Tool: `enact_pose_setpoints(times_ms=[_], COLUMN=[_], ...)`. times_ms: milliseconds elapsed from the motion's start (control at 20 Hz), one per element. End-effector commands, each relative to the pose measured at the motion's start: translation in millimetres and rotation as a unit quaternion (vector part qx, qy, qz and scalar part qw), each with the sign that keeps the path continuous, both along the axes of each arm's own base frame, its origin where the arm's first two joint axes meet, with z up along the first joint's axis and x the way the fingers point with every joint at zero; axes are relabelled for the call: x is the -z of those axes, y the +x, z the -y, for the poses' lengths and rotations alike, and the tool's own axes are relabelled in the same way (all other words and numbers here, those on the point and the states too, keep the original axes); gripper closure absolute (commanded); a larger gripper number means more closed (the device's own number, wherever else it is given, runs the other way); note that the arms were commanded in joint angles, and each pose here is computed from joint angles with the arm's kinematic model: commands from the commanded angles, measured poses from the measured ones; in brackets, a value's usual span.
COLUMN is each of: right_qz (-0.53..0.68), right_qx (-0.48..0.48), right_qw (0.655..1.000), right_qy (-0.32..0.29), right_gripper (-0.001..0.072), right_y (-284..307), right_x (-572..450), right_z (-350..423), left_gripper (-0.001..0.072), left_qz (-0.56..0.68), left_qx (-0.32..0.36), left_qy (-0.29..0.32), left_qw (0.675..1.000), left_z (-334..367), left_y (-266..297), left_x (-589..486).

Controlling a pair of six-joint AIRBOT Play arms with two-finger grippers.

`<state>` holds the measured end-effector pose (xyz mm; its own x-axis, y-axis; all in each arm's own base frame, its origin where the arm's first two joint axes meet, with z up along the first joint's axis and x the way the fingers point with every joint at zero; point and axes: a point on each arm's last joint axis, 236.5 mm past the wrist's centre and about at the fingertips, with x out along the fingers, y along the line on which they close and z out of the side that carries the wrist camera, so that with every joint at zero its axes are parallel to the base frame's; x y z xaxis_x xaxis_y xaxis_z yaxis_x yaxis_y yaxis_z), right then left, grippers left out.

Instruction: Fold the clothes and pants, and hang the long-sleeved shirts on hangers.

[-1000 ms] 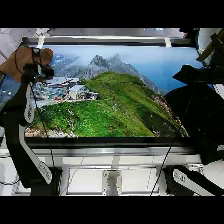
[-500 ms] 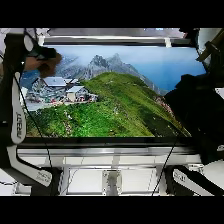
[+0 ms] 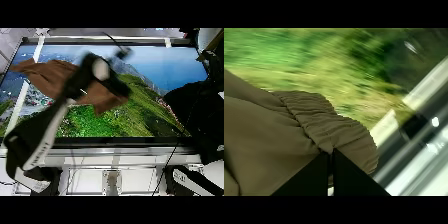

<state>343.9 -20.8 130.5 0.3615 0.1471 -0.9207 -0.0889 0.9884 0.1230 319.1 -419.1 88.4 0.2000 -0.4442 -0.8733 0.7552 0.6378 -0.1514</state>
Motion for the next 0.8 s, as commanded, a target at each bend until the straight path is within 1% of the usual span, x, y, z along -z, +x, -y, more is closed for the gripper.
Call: enact_pose_setpoints(times_ms=[0,100,150,200,250,300,400,500,600,650,700,750], right_qz=[0.010,0.013,0.013,0.015,0.015,0.016,0.016,0.014,0.015,0.016,0.018,0.019], right_qx=[0.003,0.003,0.003,0.003,0.003,0.003,0.003,0.003,0.001,0.000,-0.001,-0.002], right_qw=[1.000,1.000,1.000,1.000,1.000,1.000,1.000,1.000,1.000,1.000,1.000,1.000], right_qy=[-0.007,-0.006,-0.006,-0.006,-0.006,-0.006,-0.006,-0.005,0.002,0.006,0.010,0.016], right_gripper=[0.0578,0.0577,0.0576,0.0576,0.0576,0.0576,0.0576,0.0576,0.0569,0.0525,0.0408,0.0356], right_y=[4.9,6.1,6.2,6.7,7.1,7.3,7.2,6.3,6.6,7.2,8.0,8.3], right_x=[-1.4,-1.9,-2.0,-2.2,-2.3,-2.4,-2.4,-2.1,-2.7,-3.3,-3.9,-4.6], right_z=[3.5,3.3,3.3,3.4,3.5,3.5,3.5,2.9,-0.7,-2.7,-4.3,-7.3], left_gripper=[0.0699,0.0699,0.0699,0.0606,0.0238,-0.0013,-0.0004,-0.0003,-0.0004,-0.0004,-0.0004,-0.0004], left_qz=[-0.020,0.002,0.021,0.050,0.088,0.122,0.178,0.209,0.193,0.177,0.157,0.138], left_qx=[0.114,0.145,0.149,0.147,0.135,0.103,0.027,-0.075,-0.179,-0.224,-0.270,-0.316], left_qy=[-0.002,-0.022,-0.020,-0.011,0.007,0.028,0.098,0.167,0.187,0.189,0.201,0.215], left_qw=[0.993,0.989,0.988,0.988,0.987,0.987,0.979,0.961,0.946,0.940,0.928,0.914], left_z=[94.9,126.4,128.3,122.9,108.3,84.3,7.3,-93.8,-191.9,-236.9,-288.0,-339.3], left_y=[-105.8,-132.8,-131.0,-118.5,-93.8,-62.8,2.0,60.7,98.2,108.4,115.0,118.5], left_x=[60.1,69.7,66.7,59.4,46.8,29.0,-11.8,-53.4,-76.1,-77.1,-71.2,-60.1])
